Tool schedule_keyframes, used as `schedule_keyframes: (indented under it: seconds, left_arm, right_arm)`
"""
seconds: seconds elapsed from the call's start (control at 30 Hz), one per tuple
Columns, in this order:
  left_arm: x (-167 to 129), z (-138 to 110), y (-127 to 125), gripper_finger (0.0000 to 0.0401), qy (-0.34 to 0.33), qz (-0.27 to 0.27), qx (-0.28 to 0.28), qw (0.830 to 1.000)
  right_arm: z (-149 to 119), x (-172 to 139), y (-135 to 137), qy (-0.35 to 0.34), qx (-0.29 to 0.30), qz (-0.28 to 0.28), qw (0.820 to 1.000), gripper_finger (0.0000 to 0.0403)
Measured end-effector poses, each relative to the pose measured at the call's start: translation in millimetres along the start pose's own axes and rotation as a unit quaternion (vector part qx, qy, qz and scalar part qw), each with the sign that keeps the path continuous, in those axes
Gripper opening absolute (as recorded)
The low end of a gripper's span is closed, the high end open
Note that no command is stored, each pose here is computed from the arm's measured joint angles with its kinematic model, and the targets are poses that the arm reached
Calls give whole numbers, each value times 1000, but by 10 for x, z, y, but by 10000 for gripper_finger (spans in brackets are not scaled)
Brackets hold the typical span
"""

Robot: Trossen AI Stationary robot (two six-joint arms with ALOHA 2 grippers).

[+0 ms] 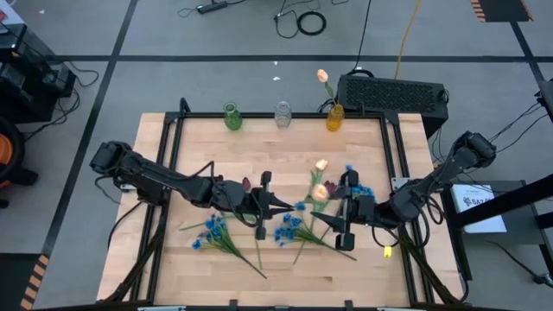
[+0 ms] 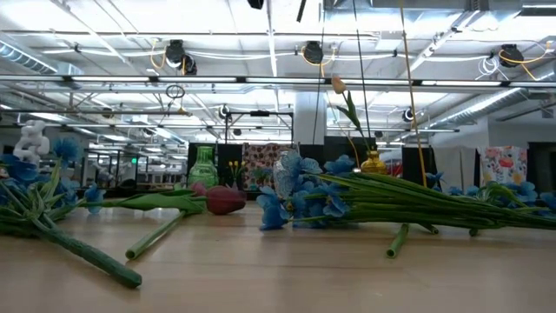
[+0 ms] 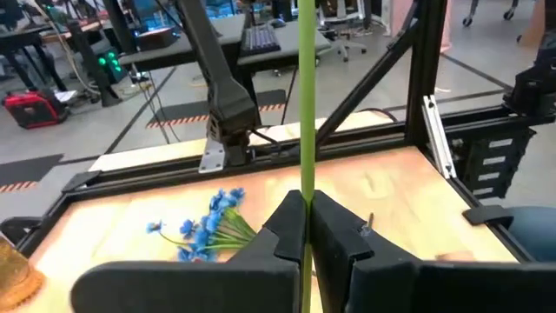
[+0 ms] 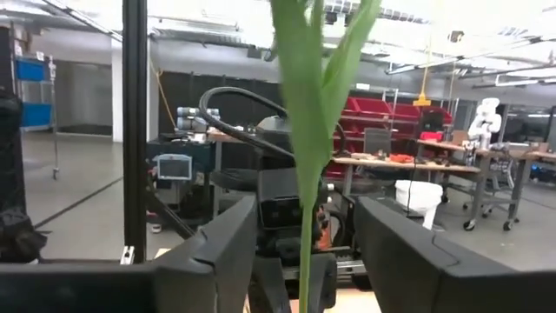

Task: Sort flowers into vase by color
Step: Put the left yellow tulip into the orange vase

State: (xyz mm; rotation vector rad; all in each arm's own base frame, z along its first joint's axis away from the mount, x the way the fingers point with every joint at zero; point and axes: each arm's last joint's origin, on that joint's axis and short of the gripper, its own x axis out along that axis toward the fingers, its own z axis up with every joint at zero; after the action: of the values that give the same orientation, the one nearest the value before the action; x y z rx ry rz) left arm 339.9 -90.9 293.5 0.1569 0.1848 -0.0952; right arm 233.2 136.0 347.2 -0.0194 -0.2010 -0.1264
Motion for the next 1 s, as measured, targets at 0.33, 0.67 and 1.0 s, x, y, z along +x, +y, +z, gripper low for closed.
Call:
schedule_keyframes:
  seconds: [0.33, 0.67, 1.0]
  left_arm:
    - [6, -17, 27, 13, 7, 0, 0, 1000]
    - [148, -140, 40, 13, 13, 6, 12, 1000]
    - [178, -166, 80, 13, 15, 12, 13, 1000]
  right_arm:
    - [-49, 15, -11, 19, 1, 1, 1000, 209]
    - [-95, 61, -72, 34, 1, -12, 999, 210]
    - [-94, 63, -74, 33, -12, -12, 999, 144]
